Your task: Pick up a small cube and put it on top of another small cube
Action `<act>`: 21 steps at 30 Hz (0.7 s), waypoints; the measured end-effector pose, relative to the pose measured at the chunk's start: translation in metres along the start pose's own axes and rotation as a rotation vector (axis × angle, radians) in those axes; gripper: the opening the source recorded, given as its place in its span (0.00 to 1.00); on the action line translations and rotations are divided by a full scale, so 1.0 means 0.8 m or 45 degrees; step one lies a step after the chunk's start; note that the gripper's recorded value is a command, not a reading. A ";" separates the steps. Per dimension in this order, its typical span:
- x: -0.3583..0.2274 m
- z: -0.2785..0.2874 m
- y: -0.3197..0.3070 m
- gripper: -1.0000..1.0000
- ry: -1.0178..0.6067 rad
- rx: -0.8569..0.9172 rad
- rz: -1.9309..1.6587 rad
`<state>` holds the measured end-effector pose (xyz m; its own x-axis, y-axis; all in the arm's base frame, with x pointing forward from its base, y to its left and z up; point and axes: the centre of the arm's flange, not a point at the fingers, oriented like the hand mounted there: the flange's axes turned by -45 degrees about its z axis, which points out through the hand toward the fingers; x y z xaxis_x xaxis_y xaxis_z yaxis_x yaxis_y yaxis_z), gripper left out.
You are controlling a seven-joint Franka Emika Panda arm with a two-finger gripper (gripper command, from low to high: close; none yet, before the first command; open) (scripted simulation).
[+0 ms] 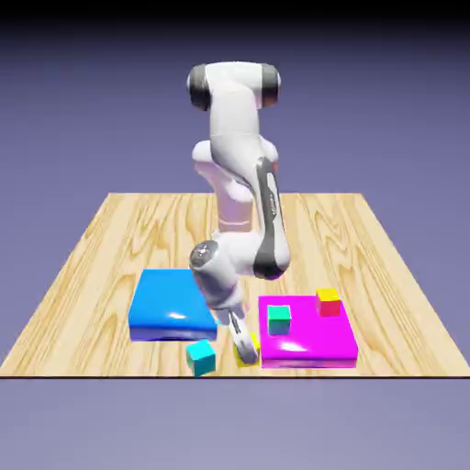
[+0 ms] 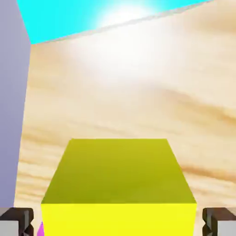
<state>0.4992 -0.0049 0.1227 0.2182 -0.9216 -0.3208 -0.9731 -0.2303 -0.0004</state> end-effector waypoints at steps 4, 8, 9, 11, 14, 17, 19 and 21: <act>-0.003 -0.017 -0.001 0.00 -0.022 -0.002 0.003; -0.006 -0.044 -0.002 0.00 -0.031 -0.002 0.003; -0.007 -0.051 -0.002 0.00 -0.029 -0.001 0.003; -0.007 -0.066 -0.001 0.00 -0.021 0.000 0.002; -0.005 -0.087 0.000 0.00 0.005 -0.001 -0.020; -0.016 -0.094 -0.007 0.00 0.050 -0.056 -0.311; -0.030 -0.099 -0.013 0.00 0.079 -0.103 -0.515; -0.043 -0.104 -0.017 0.00 0.107 -0.154 -0.717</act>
<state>0.5113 0.0041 0.2123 0.7095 -0.6674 -0.2262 -0.6913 -0.7216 -0.0392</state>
